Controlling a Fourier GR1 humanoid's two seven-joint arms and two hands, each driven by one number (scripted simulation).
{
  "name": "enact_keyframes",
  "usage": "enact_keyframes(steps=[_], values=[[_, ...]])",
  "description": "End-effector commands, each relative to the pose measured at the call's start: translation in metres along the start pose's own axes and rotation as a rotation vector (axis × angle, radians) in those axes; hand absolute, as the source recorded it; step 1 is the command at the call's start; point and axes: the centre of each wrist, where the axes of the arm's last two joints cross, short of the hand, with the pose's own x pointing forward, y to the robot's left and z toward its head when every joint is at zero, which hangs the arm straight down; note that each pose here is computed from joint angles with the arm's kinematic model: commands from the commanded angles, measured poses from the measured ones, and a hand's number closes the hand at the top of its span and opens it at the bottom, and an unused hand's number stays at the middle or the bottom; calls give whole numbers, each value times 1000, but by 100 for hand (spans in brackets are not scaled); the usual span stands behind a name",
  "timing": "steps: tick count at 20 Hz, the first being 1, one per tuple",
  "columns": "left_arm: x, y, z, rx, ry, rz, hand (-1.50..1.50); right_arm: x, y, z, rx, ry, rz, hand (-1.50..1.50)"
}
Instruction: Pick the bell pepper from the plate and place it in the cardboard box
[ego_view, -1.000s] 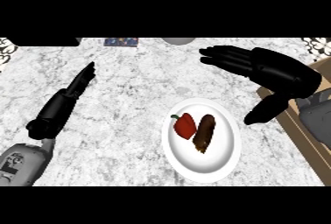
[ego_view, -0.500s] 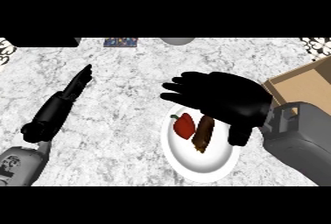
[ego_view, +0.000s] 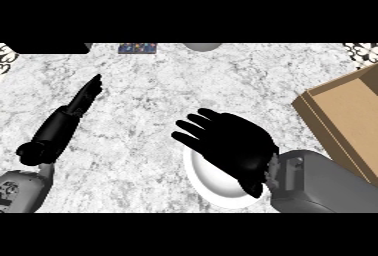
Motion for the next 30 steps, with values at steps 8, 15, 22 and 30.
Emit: enact_keyframes(steps=[8,15,22,30], values=[[12,-17,3,2,17,10,0,14,34,-17,6,105,72,-150],[14,-11,-11,-10,-7,-3,0,10,33,-35,-5,107,90,-150],[5,-9,-20,-13,-13,-5,0,10,60,-46,22,147,119,-150],[1,-8,5,-7,9,-12,0,-11,84,-69,51,114,77,-150]])
